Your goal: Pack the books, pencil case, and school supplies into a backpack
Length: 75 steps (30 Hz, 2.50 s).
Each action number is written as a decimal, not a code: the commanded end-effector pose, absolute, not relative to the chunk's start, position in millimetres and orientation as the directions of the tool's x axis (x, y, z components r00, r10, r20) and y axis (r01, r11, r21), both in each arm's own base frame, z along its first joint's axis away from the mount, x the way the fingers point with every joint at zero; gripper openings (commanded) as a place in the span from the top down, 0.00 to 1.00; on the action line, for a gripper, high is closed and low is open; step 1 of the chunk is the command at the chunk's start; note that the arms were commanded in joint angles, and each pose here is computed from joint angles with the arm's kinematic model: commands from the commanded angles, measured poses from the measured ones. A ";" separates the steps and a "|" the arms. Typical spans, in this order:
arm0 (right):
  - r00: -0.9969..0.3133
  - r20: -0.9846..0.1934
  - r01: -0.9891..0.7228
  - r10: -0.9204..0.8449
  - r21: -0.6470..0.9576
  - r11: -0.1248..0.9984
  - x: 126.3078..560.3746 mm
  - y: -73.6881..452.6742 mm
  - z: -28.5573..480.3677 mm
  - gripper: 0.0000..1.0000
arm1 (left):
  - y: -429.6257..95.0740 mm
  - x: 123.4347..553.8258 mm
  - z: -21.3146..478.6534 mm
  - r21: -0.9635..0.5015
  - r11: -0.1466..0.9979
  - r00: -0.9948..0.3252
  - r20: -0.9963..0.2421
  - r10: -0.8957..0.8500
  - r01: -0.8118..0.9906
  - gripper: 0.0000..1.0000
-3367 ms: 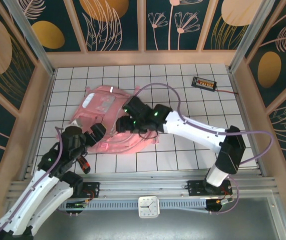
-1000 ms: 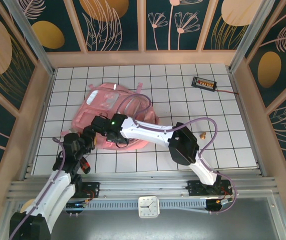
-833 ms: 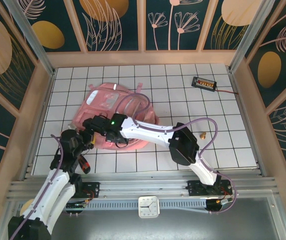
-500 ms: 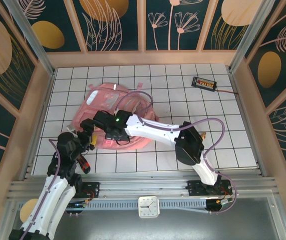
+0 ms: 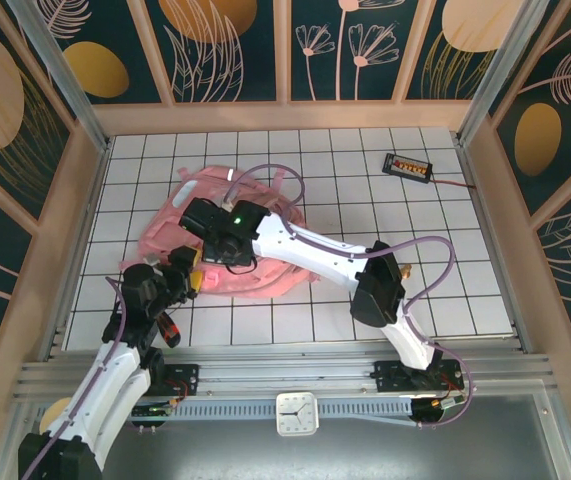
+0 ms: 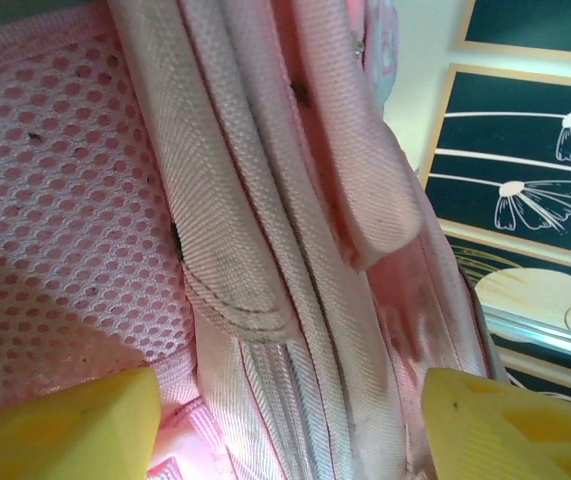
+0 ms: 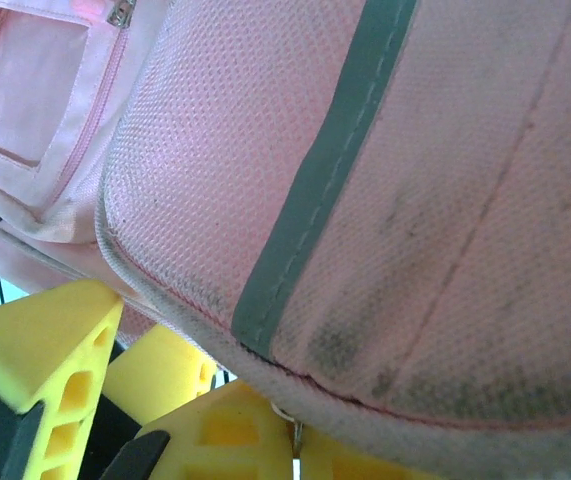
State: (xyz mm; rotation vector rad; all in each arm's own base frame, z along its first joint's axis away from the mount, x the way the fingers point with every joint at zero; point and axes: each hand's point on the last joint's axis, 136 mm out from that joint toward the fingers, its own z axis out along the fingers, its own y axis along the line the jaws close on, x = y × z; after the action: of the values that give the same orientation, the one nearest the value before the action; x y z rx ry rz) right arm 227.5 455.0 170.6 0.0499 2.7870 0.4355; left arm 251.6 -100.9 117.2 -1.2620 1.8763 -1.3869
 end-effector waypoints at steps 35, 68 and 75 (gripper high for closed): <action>-0.957 -0.250 -0.183 -0.148 0.121 0.976 207.3 338.9 165.0 1.00 | -103.1 261.2 124.7 -0.917 0.184 -0.507 0.022 -0.862 -0.354 1.00; -0.963 -0.162 -0.267 -0.215 0.457 0.849 202.1 421.4 199.9 1.00 | -117.6 199.1 165.8 -0.909 0.180 -0.621 0.103 -0.777 -0.376 0.04; -0.957 -0.175 -0.286 -0.229 0.467 0.837 207.6 429.9 206.9 1.00 | -122.3 189.4 157.4 -0.895 0.172 -0.639 0.149 -0.755 -0.411 0.24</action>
State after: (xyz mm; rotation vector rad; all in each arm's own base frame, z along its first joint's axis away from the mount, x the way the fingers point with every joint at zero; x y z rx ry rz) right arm 205.5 411.7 179.5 -0.3830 2.9659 0.6379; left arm 196.7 -116.9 156.7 -1.1032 2.0959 -1.4084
